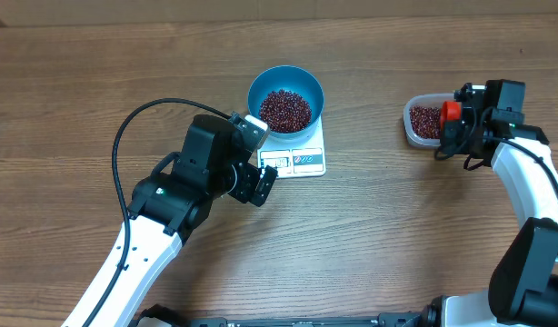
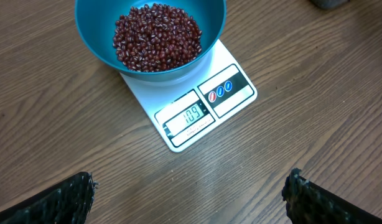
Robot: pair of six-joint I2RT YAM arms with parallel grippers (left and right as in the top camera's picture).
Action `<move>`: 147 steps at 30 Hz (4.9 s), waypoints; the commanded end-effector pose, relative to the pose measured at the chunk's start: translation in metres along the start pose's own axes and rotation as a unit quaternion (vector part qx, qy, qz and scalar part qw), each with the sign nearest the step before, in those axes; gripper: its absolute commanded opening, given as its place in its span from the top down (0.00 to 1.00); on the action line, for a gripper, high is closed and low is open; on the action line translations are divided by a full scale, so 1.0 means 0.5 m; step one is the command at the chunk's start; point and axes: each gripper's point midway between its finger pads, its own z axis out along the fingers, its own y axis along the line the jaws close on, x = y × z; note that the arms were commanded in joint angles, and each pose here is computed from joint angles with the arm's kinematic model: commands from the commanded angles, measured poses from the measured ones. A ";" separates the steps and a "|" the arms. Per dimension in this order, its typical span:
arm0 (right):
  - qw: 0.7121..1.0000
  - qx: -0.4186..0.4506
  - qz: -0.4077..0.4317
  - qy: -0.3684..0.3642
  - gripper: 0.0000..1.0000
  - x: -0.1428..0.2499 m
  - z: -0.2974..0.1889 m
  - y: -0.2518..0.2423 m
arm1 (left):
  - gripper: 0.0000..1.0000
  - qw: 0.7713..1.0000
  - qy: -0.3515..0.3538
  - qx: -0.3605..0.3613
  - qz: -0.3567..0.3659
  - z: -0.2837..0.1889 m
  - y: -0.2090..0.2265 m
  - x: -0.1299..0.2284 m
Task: Scoop item into bowl and weigh 150g on scale
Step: 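Lower the red scoop into the bean tub with the right gripper, then drag the red scoop through the beans with the right gripper, then lift the filled scoop and carry it over the blue bowl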
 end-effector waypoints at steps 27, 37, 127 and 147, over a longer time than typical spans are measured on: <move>0.996 -0.072 0.023 0.042 0.96 0.040 0.038 0.038 | 0.00 1.000 0.001 0.003 -0.006 0.003 -0.001 0.000; 0.991 -0.125 0.016 0.047 0.96 0.047 0.030 0.074 | 0.01 1.000 0.001 0.003 -0.006 0.003 -0.001 0.000; 0.837 -0.529 0.133 -0.031 0.96 -0.014 -0.164 0.213 | 0.00 1.000 0.001 0.003 -0.006 0.003 -0.001 0.000; 0.816 -0.575 0.055 -0.024 0.96 -0.094 -0.184 0.438 | 0.01 1.000 0.001 0.003 -0.006 0.003 -0.001 0.000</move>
